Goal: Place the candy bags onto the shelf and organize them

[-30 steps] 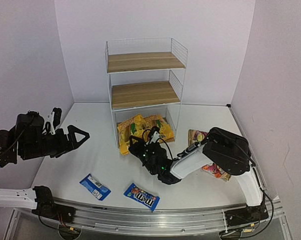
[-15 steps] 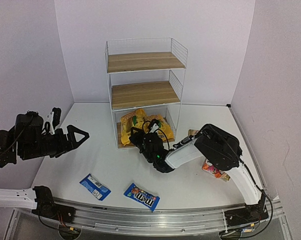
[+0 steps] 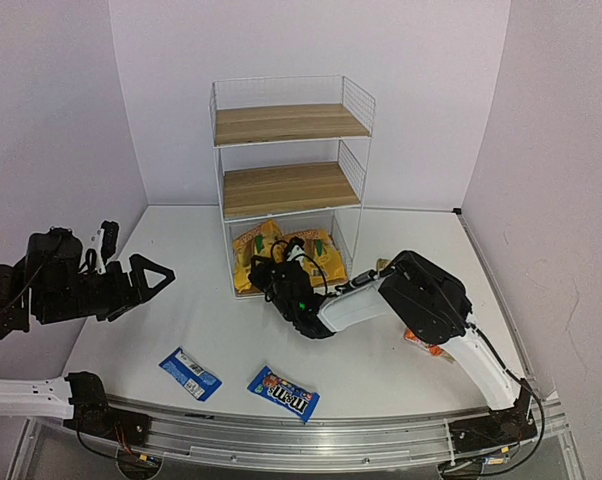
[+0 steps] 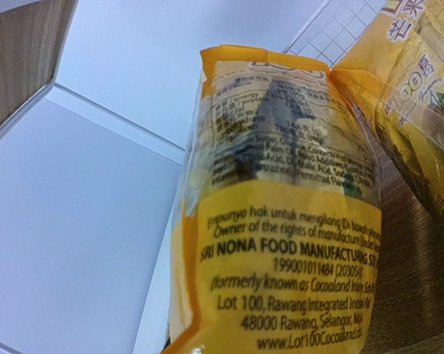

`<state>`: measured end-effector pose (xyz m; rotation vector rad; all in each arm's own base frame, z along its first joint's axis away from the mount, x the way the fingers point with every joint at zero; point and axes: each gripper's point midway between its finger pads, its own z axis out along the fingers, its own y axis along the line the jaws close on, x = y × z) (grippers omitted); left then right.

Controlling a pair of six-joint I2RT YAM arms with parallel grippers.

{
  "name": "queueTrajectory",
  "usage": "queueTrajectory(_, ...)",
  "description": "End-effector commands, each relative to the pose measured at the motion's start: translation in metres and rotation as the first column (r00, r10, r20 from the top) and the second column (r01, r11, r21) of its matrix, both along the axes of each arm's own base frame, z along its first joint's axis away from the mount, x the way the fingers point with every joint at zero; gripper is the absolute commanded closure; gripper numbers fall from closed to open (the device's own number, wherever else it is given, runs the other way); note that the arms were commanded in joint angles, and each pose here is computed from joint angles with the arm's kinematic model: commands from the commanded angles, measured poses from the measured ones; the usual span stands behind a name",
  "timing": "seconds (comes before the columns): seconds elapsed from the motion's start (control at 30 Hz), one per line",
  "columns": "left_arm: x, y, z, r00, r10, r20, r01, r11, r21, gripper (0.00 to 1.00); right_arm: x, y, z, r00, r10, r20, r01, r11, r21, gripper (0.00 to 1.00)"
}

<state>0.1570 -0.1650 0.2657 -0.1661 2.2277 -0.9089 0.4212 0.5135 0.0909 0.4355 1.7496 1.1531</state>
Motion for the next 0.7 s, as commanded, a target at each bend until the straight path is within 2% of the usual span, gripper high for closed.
queueTrajectory(0.0, -0.007, 0.008, 0.009, 1.000, 0.004, 0.009, -0.003, 0.998, -0.067, 0.00, 0.003, 0.007, 0.045, 0.998, 0.000, 0.061, -0.005, 0.997, 0.080, 0.79)
queueTrajectory(0.1, -0.008, 0.006, 0.009, 1.000, -0.003, 0.007, 0.003, 0.997, -0.074, 0.00, 0.001, 0.001, 0.044, 0.999, -0.007, 0.042, 0.005, 0.998, 0.058, 0.67)
queueTrajectory(0.27, -0.008, 0.001, 0.008, 1.000, -0.023, 0.001, 0.023, 0.997, -0.078, 0.00, -0.007, -0.003, 0.041, 0.999, 0.016, -0.031, -0.015, 1.000, 0.025, 0.55)
queueTrajectory(0.4, -0.009, -0.002, 0.008, 0.999, -0.034, 0.001, 0.034, 0.996, -0.079, 0.00, -0.017, -0.002, 0.037, 0.994, 0.049, -0.098, -0.048, 0.999, 0.015, 0.35)
queueTrajectory(0.67, -0.010, -0.005, 0.009, 0.998, -0.055, 0.010, 0.056, 0.995, -0.083, 0.00, -0.036, -0.013, 0.035, 0.986, 0.053, -0.157, -0.055, 0.998, -0.008, 0.18)
